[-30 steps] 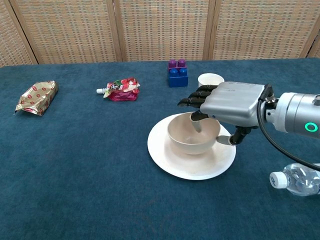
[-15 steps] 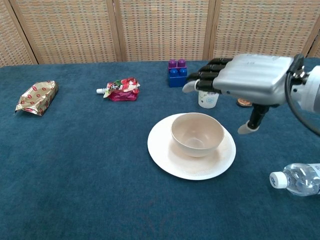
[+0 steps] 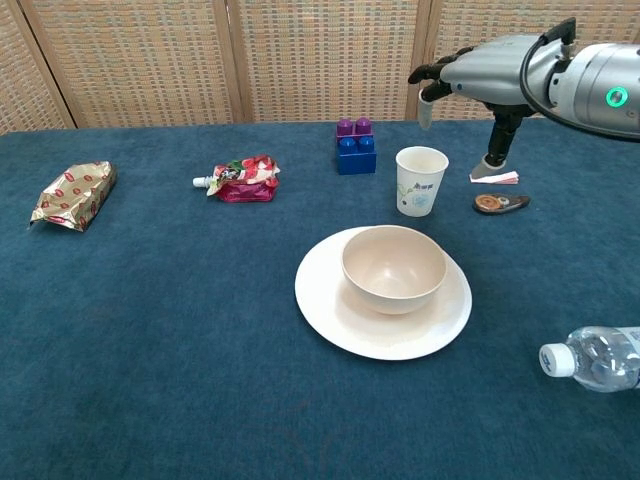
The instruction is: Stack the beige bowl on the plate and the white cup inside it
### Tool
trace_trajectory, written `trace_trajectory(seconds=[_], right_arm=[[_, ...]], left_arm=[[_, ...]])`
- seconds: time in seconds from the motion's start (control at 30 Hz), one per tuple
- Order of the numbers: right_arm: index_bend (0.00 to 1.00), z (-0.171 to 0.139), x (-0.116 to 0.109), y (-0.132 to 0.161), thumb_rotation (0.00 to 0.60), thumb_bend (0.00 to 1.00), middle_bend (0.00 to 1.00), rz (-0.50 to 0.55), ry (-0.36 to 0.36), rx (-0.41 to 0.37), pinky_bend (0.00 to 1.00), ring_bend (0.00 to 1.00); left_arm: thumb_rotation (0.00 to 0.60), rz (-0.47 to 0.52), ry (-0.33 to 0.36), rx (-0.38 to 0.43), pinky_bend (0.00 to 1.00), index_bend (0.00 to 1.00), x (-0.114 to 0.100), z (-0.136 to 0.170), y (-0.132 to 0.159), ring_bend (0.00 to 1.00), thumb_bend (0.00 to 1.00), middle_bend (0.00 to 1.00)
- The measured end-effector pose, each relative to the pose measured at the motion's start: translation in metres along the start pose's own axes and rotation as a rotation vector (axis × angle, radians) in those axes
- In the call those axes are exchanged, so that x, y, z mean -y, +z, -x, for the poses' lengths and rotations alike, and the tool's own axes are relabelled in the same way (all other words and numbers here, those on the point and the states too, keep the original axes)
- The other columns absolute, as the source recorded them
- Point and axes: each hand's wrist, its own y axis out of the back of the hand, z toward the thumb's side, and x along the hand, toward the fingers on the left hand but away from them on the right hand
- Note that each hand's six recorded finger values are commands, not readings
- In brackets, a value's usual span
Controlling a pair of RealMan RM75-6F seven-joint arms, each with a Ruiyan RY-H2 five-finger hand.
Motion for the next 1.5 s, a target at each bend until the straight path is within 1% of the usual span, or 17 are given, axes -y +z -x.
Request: trace_trajectory(seconds=[0.13,0.27,0.47,0.63,0.8,0.93,1.07,1.1,1.2,1.5], right_arm=[[0.36,0.019,0.013,-0.009,0.6,0.17,0.0,0.021,0.017,0.034,0.0,0.0],[0.37,0.03,0.025,-0.011,0.6,0.2,0.0,0.065,0.036,0.046,0.0,0.0],[0.38,0.04,0.042,-0.007,0.6,0.21,0.0,0.096,0.065,0.039,0.0,0.0],[0.38,0.045,0.049,-0.002,0.6,0.22,0.0,0.108,0.066,0.026,0.0,0.0],[0.41,0.05,0.053,0.001,0.6,0.29,0.0,0.108,0.067,0.018,0.0,0.0],[0.45,0.053,0.059,0.001,0.6,0.33,0.0,0.103,0.077,0.019,0.0,0.0],[0.55,0.057,0.067,0.0,0.6,0.39,0.0,0.108,0.093,0.03,0.0,0.0],[0.58,0.057,0.068,0.0,0.6,0.41,0.0,0.111,0.093,0.032,0.0,0.0],[0.61,0.059,0.07,0.003,0.6,0.43,0.0,0.127,0.092,0.028,0.0,0.0],[0.62,0.056,0.058,0.006,0.6,0.43,0.0,0.146,0.046,-0.001,0.0,0.0]], left_arm=[[0.6,-0.004,-0.004,-0.011,0.0,0.0,0.002,-0.002,-0.002,0.0,0.0,0.0],[0.6,-0.009,-0.013,-0.025,0.0,0.0,0.004,-0.006,-0.004,0.0,0.0,0.0],[0.6,-0.015,-0.02,-0.033,0.0,0.0,0.006,-0.01,-0.004,0.0,0.0,0.0],[0.6,-0.017,-0.023,-0.039,0.0,0.0,0.007,-0.011,-0.005,0.0,0.0,0.0],[0.6,-0.018,-0.027,-0.044,0.0,0.0,0.008,-0.012,-0.006,0.0,0.0,0.0],[0.6,-0.018,-0.027,-0.047,0.0,0.0,0.008,-0.012,-0.006,0.0,0.0,0.0],[0.6,-0.015,-0.028,-0.051,0.0,0.0,0.008,-0.013,-0.007,0.0,0.0,0.0],[0.6,-0.016,-0.028,-0.051,0.0,0.0,0.008,-0.013,-0.007,0.0,0.0,0.0],[0.6,-0.016,-0.029,-0.052,0.0,0.0,0.008,-0.013,-0.007,0.0,0.0,0.0],[0.6,-0.018,-0.033,-0.045,0.0,0.0,0.01,-0.012,-0.005,0.0,0.0,0.0]])
